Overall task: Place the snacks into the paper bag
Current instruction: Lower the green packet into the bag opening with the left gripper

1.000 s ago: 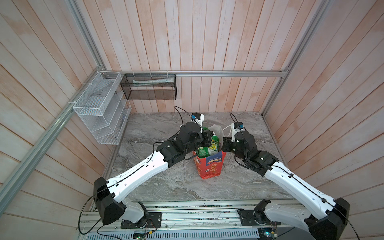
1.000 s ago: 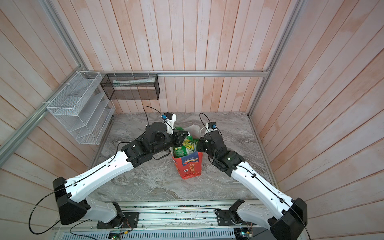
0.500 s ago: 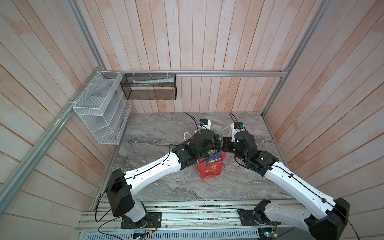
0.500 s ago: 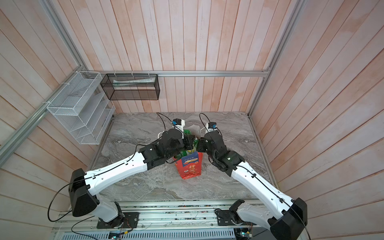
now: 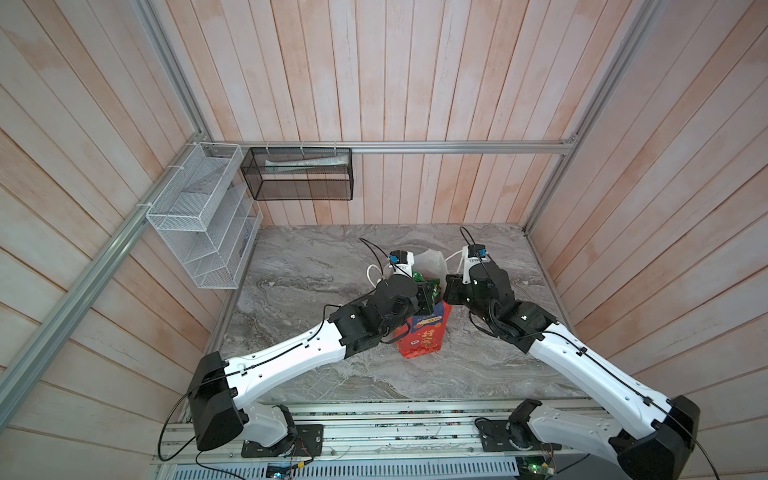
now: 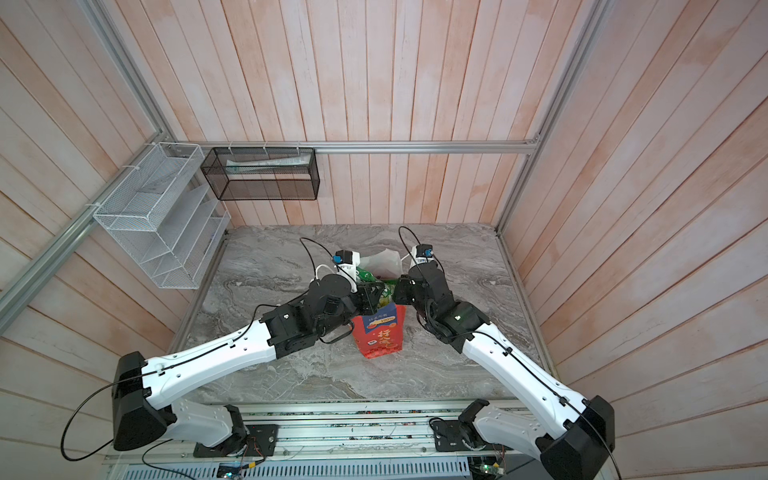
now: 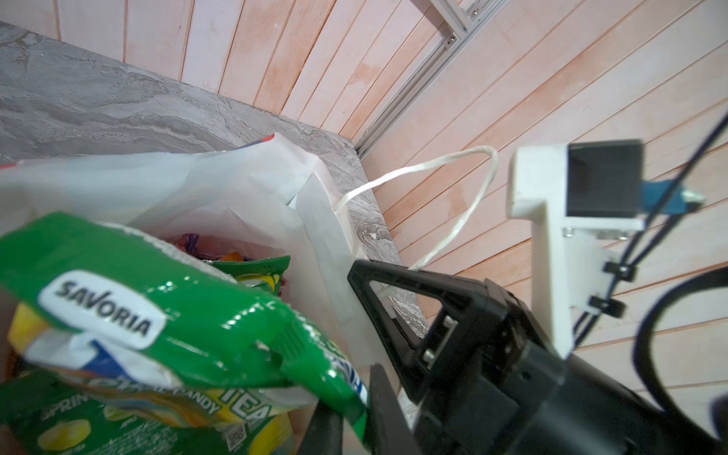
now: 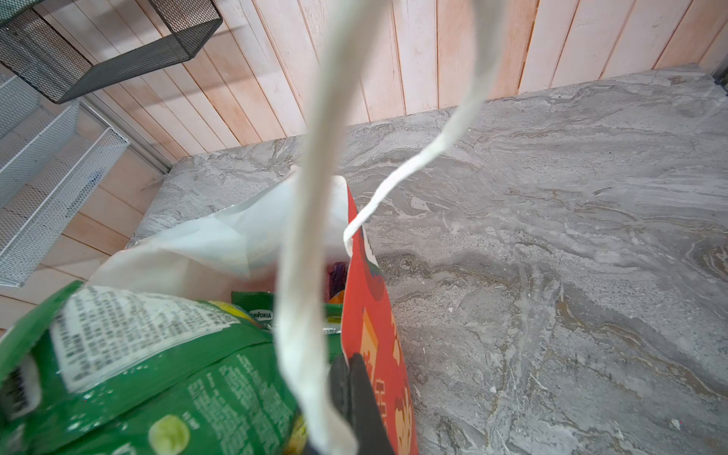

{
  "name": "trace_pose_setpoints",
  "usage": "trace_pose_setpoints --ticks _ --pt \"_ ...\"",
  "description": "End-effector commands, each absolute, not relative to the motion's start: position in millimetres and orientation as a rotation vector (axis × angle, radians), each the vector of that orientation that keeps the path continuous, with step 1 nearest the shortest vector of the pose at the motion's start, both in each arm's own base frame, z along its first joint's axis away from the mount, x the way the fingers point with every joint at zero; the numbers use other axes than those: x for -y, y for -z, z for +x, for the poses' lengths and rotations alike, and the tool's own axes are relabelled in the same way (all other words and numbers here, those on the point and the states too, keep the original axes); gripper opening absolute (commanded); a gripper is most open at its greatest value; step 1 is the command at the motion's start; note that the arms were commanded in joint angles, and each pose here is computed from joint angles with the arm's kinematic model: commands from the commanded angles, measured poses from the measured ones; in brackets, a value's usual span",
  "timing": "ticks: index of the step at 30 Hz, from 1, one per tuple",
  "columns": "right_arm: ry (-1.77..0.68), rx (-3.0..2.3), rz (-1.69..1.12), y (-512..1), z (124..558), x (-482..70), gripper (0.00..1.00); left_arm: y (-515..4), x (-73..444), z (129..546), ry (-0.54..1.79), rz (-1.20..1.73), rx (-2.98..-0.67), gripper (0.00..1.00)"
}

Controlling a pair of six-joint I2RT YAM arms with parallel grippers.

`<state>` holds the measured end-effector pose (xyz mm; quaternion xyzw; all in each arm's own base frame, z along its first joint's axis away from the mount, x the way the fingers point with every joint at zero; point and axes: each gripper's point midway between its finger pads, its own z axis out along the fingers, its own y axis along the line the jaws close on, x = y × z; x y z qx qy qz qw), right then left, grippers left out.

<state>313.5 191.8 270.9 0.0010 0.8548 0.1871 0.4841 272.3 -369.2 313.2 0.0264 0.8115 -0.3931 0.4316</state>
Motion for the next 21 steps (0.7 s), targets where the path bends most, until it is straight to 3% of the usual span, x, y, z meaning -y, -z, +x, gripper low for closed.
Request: trace_pose_setpoints --ticks 1,3,5,8,21 --pt "-0.453 -2.042 0.003 -284.9 314.2 -190.4 0.00 -323.8 363.3 263.6 1.001 0.097 -2.004 0.24" --pt "-0.452 -2.039 0.006 -285.9 314.2 -189.7 0.00 -335.5 361.4 261.5 1.001 0.123 -1.983 0.29" --pt "-0.452 -2.035 0.008 -287.3 313.8 -189.1 0.00 -348.1 359.3 258.5 0.995 0.159 -1.965 0.44" --pt "-0.450 -2.037 0.008 -286.4 313.5 -188.5 0.00 -363.6 351.7 255.3 0.982 0.184 -1.929 0.52" --pt "-0.451 -2.030 0.010 -288.9 313.1 -187.8 0.00 -346.2 349.2 272.7 0.718 0.250 -2.041 0.53"
